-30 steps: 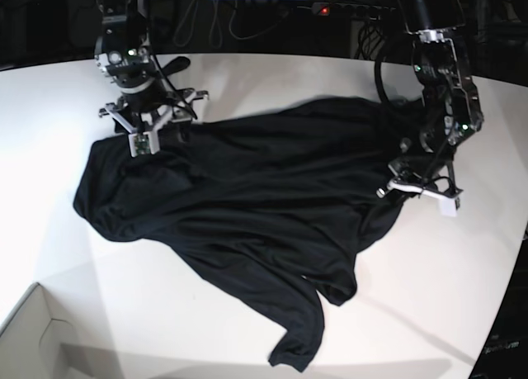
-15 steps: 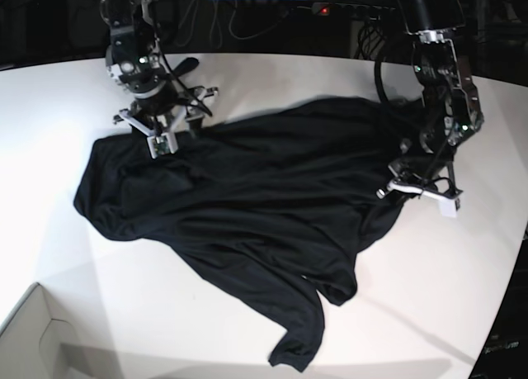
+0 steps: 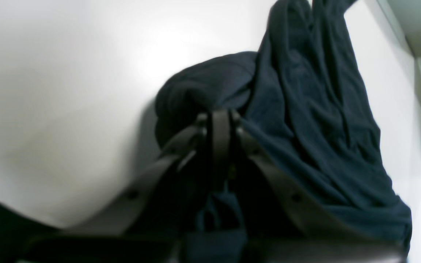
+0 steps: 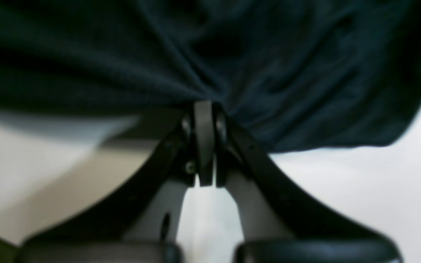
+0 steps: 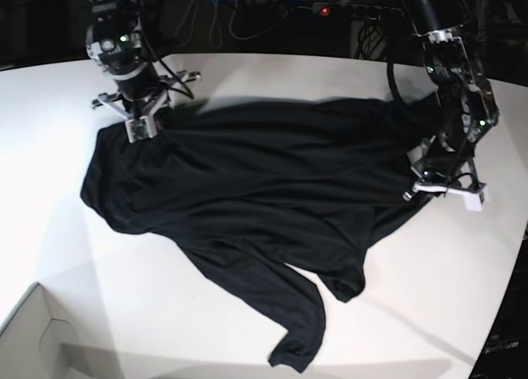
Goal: Layout the t-shirt on the table in an organized manner, then fold the t-shirt properly
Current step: 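Lay the shirt down flat and release with both grippers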
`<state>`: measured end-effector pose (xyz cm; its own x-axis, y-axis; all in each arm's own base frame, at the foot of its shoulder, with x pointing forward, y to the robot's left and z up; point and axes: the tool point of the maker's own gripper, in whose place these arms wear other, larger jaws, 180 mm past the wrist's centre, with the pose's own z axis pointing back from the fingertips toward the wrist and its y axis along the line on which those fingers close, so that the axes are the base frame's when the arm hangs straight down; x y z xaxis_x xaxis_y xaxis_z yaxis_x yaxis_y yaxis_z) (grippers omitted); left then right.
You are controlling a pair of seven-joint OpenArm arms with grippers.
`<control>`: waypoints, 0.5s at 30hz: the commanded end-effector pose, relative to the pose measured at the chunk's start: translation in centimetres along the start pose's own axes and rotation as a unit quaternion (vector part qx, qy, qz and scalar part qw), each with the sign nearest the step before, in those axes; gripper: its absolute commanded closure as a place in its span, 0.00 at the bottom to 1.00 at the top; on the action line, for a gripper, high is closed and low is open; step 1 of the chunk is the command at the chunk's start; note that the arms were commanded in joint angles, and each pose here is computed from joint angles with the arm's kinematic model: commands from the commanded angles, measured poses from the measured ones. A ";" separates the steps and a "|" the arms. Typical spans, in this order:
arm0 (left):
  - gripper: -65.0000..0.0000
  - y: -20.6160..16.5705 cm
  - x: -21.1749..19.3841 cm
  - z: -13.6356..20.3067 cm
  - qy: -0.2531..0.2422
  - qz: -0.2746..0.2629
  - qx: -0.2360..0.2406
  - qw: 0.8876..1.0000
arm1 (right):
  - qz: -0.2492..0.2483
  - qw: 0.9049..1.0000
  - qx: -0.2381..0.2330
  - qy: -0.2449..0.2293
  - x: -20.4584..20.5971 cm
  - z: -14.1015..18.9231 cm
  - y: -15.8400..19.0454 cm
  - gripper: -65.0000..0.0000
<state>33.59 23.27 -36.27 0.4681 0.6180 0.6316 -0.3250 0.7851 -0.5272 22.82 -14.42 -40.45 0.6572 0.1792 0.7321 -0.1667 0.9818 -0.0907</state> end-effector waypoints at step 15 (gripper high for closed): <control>1.00 0.6 4.4 1.0 -0.062 0.013 0.002 0.998 | -0.018 0.997 -0.076 0.005 -0.9 1.0 -6.0 1.00</control>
<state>33.92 25.87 -34.85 0.3932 0.6488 0.6515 -0.3621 0.7606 -0.5389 22.01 -20.45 -40.64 0.6920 0.1325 0.7096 -0.0278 0.9872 -0.1573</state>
